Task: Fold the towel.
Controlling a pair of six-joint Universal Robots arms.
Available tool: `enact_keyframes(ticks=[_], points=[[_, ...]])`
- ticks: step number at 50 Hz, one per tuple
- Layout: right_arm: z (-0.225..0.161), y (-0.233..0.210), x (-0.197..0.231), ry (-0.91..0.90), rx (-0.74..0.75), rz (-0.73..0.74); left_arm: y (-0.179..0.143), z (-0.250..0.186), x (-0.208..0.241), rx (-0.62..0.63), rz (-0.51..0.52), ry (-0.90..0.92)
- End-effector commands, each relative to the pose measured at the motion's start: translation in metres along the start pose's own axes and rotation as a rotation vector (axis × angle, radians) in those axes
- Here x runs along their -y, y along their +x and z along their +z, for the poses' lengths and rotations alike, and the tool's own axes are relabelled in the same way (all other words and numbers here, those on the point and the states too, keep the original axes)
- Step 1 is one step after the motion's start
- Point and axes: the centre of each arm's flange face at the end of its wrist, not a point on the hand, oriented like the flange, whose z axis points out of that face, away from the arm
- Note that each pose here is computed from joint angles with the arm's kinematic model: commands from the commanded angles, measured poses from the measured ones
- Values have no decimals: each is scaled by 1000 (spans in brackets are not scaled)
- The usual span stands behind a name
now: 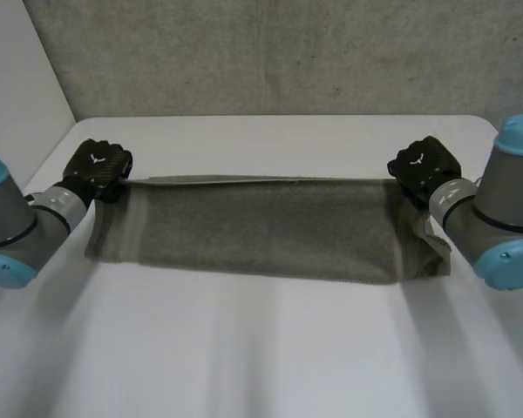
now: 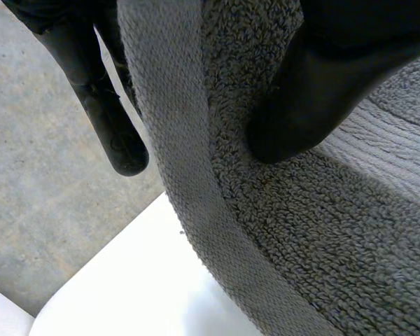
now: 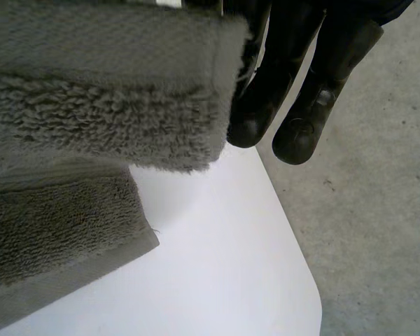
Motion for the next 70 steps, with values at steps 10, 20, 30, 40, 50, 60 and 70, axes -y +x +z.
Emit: enact_keyframes(ticks=[10,20,30,40,50,60,70], points=[[33,-19,-23,-35,-9,-5,10,14,-7,6,2,-4],[41,1,-11,23,-64,-20,2,9,11,57,6,-18],[38,48,46,456,-176,-119,-8,-6,47,97,20,23],[36,53,42,415,-166,-88,-5,-32,62,97,-11,16],[-3,51,36,105,-46,29,6,-54,60,83,-91,-15],[-69,-5,7,-163,159,194,16,-63,53,66,-251,-41],[-75,-31,-17,-146,122,293,28,-71,48,48,-287,-55]])
